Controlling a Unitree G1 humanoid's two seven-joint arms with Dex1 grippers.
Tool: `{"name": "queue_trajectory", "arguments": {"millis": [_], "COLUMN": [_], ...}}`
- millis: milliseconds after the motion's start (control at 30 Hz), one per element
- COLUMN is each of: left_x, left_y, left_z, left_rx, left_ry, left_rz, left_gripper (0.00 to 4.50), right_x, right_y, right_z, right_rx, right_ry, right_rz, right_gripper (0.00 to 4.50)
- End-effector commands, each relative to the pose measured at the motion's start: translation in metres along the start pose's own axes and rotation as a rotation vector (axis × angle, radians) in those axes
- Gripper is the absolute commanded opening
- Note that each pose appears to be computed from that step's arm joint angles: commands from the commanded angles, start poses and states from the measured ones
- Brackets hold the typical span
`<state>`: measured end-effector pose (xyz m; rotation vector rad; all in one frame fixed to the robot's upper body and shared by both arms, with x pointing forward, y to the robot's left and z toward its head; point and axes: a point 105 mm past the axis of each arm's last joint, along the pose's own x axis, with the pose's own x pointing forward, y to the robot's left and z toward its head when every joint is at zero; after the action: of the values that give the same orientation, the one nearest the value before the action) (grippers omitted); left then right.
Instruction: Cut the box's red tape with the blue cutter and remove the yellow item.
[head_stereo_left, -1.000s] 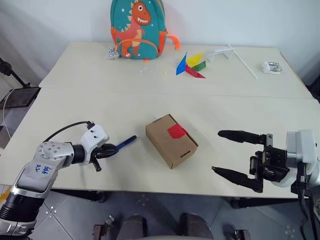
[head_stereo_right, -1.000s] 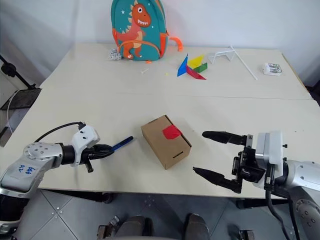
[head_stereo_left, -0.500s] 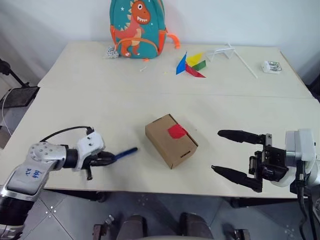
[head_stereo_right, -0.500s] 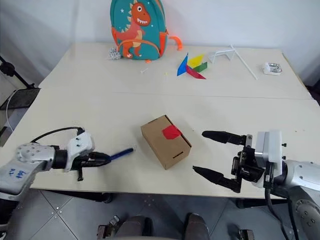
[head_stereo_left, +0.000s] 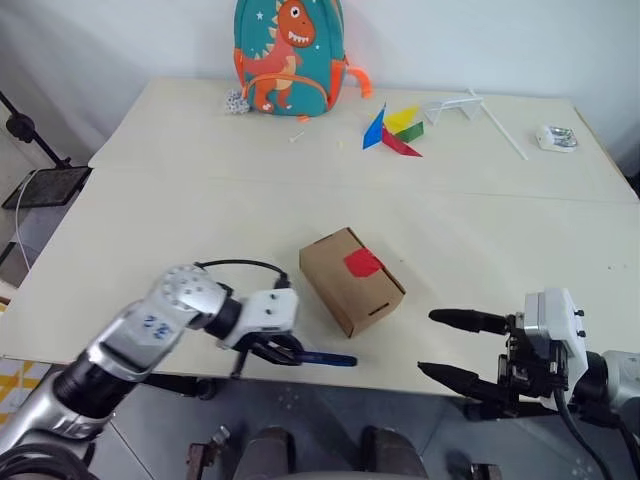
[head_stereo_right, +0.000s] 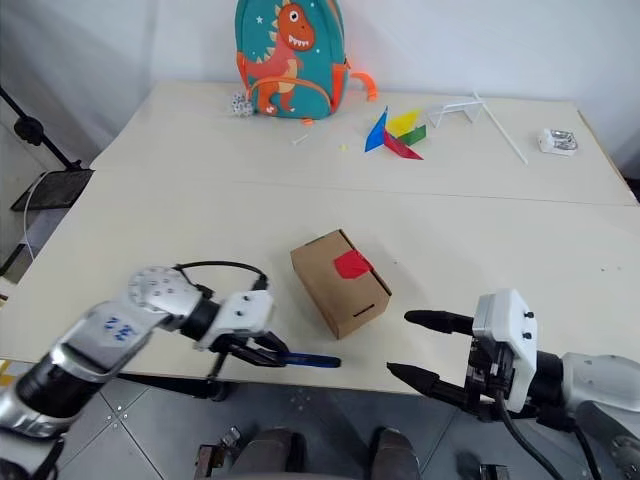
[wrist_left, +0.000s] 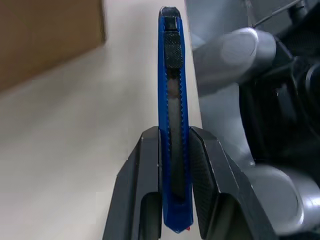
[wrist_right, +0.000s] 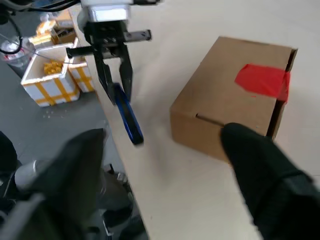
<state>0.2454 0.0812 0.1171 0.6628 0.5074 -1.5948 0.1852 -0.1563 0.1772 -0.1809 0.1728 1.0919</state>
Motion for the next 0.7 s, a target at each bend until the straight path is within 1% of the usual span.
{"name": "queue_trajectory", "arguments": {"millis": [33,133,267,533,700], "left_x": [0.015,0.027,0.042,0.049,0.050], "left_y": [0.012,0.012,0.012,0.014,0.004], "left_z": [0.006,0.008,0.012,0.015,0.010], "left_rx": [0.007,0.023,0.010,0.002,-0.012], "left_ry": [0.025,0.048,0.056,0.086,0.128], "left_rz": [0.065,0.063,0.071,0.088,0.031], "left_gripper": [0.44,0.44,0.44,0.44,0.44], "right_x": [-0.005,-0.003,0.008,0.025,0.041], "right_y": [-0.001,0.001,0.001,-0.003,-0.003], "right_z": [0.000,-0.006,-0.016,-0.042,-0.052], "right_rx": [-0.071,-0.076,-0.102,-0.072,-0.039], "right_ry": [0.058,0.092,0.129,0.240,0.290], "right_rz": [-0.041,-0.042,-0.031,0.004,0.047], "right_gripper": [2.56,1.52,0.03,0.03,0.03]}}
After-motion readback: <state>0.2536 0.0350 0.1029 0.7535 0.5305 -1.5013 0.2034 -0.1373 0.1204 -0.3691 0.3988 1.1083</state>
